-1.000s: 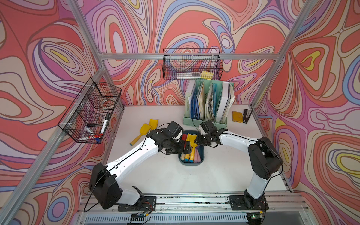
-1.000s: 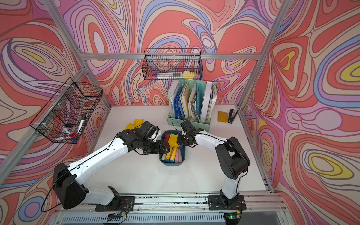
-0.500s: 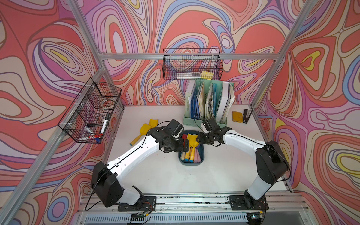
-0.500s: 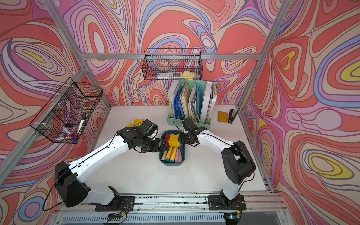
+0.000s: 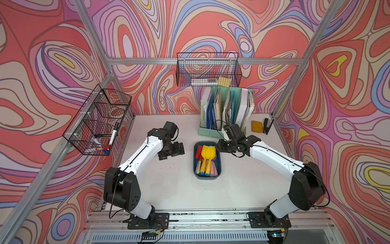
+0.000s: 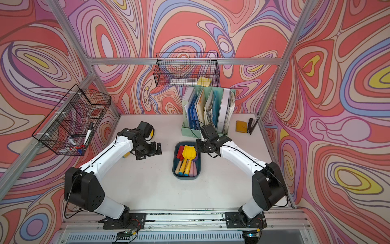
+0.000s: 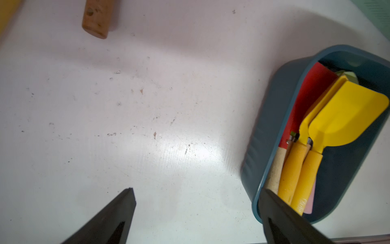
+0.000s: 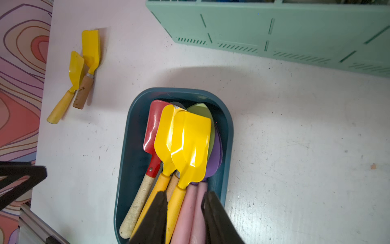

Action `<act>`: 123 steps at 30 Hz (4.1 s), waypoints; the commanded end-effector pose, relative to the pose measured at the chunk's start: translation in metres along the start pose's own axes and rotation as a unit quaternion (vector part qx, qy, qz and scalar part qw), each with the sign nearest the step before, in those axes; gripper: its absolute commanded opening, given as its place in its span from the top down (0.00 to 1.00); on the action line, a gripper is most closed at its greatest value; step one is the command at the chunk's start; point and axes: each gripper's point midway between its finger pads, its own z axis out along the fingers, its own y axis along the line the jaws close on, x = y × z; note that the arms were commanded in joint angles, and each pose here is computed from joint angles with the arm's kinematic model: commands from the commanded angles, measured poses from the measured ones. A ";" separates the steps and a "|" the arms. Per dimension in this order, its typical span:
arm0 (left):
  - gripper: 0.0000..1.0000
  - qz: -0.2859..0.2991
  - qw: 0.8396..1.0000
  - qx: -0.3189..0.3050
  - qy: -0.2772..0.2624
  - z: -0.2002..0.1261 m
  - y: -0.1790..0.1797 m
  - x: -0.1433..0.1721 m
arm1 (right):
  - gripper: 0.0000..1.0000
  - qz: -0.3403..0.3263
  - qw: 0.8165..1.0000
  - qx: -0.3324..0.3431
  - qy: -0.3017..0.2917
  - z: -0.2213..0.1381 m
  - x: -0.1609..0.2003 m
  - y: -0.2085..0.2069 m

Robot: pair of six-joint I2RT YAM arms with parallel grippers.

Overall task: Put the shovel into the storage box
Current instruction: Pick up the shovel from the center of the board, then place the shovel in the storage box.

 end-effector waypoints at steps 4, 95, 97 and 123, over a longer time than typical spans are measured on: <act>0.07 0.000 0.999 -0.036 0.016 0.009 0.032 -0.022 | 0.71 -0.005 1.000 -0.004 -0.009 -0.008 -0.006 0.003; 0.88 0.145 0.982 0.118 0.032 0.007 -0.071 -0.035 | 0.81 0.013 0.997 -0.073 -0.030 -0.009 -0.020 0.039; 0.88 0.150 0.980 0.126 0.042 0.004 -0.079 -0.020 | 0.81 0.011 0.996 -0.077 -0.031 -0.006 -0.022 0.046; 0.91 0.182 0.976 0.096 0.066 -0.003 -0.123 0.054 | 0.76 0.029 0.996 -0.062 -0.056 0.032 -0.031 0.074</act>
